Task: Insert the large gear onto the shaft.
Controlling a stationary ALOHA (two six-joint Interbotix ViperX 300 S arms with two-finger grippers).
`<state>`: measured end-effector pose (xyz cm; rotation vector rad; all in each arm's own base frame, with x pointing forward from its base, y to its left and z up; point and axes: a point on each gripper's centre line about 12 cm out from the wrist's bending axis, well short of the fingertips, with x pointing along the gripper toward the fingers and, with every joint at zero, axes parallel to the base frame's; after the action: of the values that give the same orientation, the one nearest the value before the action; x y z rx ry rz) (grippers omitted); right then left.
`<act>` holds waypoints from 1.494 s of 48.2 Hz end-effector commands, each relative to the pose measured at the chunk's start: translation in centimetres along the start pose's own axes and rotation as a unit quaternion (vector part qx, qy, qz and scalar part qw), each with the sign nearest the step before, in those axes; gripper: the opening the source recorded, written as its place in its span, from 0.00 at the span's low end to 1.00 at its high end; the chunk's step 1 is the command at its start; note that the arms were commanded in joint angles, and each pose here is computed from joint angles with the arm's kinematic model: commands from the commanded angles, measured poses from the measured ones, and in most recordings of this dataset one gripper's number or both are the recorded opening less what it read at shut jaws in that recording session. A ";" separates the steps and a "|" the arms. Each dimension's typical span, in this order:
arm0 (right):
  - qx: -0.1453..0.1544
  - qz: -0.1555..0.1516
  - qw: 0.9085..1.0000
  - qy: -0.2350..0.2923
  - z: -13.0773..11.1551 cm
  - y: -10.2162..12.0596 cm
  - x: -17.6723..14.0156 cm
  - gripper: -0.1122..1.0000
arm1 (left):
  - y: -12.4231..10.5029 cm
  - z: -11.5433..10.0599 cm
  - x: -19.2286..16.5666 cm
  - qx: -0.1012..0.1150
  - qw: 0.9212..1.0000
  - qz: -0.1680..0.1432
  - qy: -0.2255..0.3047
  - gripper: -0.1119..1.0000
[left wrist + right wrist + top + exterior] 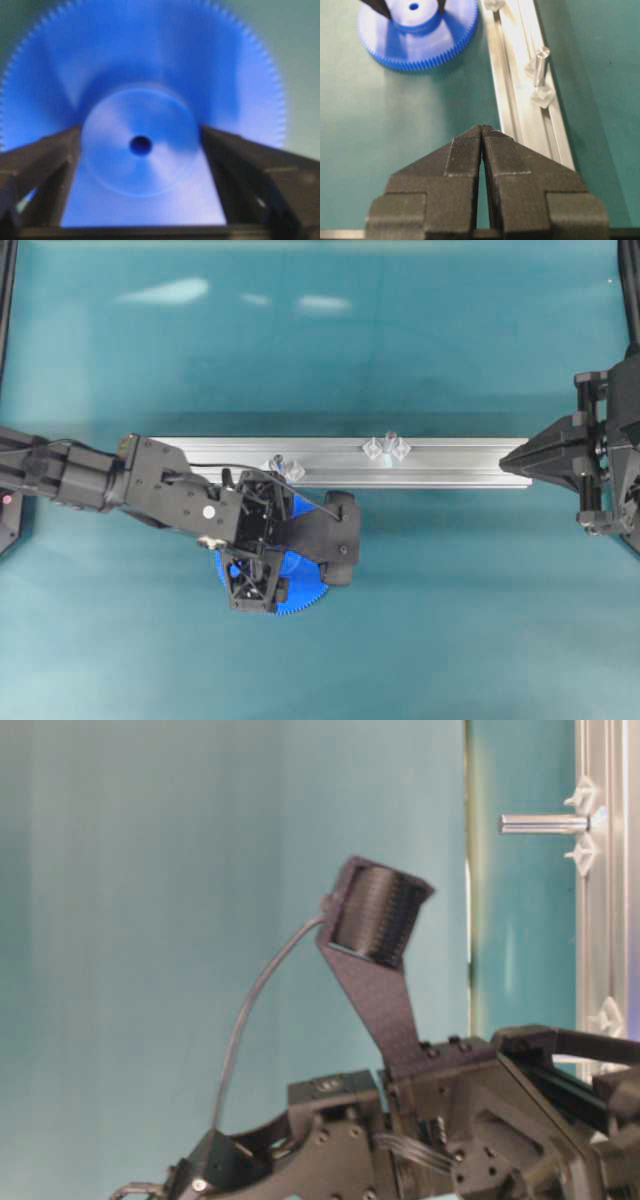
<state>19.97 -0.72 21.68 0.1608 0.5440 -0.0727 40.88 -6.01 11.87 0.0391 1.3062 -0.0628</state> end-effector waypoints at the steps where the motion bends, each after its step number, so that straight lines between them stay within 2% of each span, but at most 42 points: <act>1: 0.006 0.000 1.000 -0.007 0.3 0.0 0.0 0.18 | -0.4 -0.1 -0.4 0.004 1.000 -0.002 -0.003 0.94; 64: 0.006 0.001 1.000 -0.008 0.3 0.0 -0.1 0.18 | -0.3 0.0 -0.1 0.000 1.000 -0.002 -0.002 0.94; 69: 0.006 0.001 1.000 -0.008 0.3 0.0 -0.1 0.18 | -0.3 0.0 -0.1 -0.001 1.000 -0.001 0.001 0.92; 72: 0.007 0.000 1.000 -0.008 0.3 0.0 -0.1 0.18 | -0.3 0.0 -0.2 -0.001 1.000 -0.002 -0.001 0.86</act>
<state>19.80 -0.71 21.58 0.1608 0.5440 -0.0726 40.94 -6.02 11.85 0.0337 1.3048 -0.0590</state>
